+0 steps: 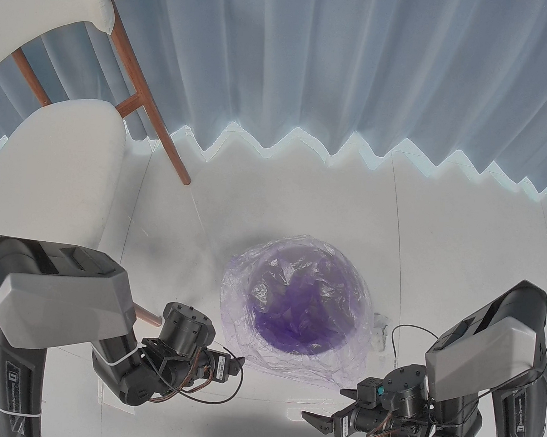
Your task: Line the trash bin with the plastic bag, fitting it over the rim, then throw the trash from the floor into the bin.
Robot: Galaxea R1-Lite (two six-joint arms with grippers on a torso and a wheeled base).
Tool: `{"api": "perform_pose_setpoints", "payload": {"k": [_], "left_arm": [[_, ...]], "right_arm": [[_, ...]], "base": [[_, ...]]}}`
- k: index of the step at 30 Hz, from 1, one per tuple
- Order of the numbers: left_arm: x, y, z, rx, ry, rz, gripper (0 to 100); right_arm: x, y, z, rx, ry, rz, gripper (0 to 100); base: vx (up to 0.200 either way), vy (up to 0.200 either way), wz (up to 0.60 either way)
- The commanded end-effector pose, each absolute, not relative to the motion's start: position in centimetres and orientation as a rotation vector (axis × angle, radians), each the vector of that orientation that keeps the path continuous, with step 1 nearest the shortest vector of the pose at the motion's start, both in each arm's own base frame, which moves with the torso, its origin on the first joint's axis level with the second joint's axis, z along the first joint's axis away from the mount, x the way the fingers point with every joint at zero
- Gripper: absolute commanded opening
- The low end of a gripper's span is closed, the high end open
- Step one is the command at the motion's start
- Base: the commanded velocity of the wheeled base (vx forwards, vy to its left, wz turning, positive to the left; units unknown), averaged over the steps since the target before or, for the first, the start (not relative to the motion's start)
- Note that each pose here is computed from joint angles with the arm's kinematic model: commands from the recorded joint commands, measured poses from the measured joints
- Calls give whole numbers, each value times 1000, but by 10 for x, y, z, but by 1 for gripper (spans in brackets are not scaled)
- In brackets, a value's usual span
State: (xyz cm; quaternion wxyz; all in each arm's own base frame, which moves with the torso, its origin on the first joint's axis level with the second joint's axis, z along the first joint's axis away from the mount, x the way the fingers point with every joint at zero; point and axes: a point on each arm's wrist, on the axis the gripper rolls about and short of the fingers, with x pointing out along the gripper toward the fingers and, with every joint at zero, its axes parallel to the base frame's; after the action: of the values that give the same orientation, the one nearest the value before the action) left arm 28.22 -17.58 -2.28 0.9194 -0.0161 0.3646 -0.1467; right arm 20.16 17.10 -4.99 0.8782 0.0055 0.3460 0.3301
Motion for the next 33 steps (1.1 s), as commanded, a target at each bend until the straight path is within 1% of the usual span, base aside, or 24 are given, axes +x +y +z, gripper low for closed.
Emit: {"api": "perform_pose_setpoints", "payload": {"k": [1, 5, 7, 11, 13, 15, 16, 17, 19, 20, 22, 24, 28, 29, 30, 33], "left_arm": [[271, -167, 6, -53, 701, -310, 100], [267, -164, 29, -80, 643, -324, 100], [266, -163, 33, -85, 631, -327, 100], [267, -160, 51, -113, 574, -328, 100], [269, -155, 74, -148, 502, -334, 100], [279, -154, 94, -191, 436, -367, 100], [280, -154, 95, -194, 431, -370, 100], [291, -147, 105, -216, 391, -369, 100], [294, -145, 107, -221, 381, -367, 100], [299, -142, 116, -238, 349, -378, 100], [297, -141, 127, -267, 324, -416, 100], [291, -140, 142, -307, 298, -464, 100], [289, -142, 168, -406, 253, -581, 100], [290, -143, 170, -412, 247, -587, 100], [295, -145, 182, -453, 215, -620, 100], [307, -151, 212, -590, 101, -676, 100]], "right_arm": [[193, 168, -21, 38, 647, 717, 100], [199, 172, -3, 83, 570, 729, 100], [202, 175, 0, 116, 559, 731, 100], [207, 183, 16, 209, 503, 739, 100], [213, 183, 34, 258, 435, 739, 100], [222, 178, 48, 294, 370, 720, 100], [223, 178, 49, 296, 365, 718, 100], [235, 172, 59, 313, 305, 690, 100], [239, 170, 62, 319, 288, 681, 100], [249, 162, 77, 344, 219, 653, 100], [252, 156, 87, 355, 182, 640, 100], [256, 151, 91, 359, 162, 632, 100], [284, 128, 91, 339, 112, 537, 100], [286, 126, 90, 336, 110, 528, 100], [299, 117, 84, 327, 102, 489, 100], [310, 110, 75, 320, 112, 455, 100]], "base": [[0, 0, 0], [0, 0, 0], [0, 0, 0], [0, 0, 0], [0, 0, 0], [0, 0, 0], [0, 0, 0], [0, 0, 0], [0, 0, 0], [0, 0, 0], [0, 0, 0], [0, 0, 0], [0, 0, 0], [0, 0, 0], [0, 0, 0], [0, 0, 0]]}}
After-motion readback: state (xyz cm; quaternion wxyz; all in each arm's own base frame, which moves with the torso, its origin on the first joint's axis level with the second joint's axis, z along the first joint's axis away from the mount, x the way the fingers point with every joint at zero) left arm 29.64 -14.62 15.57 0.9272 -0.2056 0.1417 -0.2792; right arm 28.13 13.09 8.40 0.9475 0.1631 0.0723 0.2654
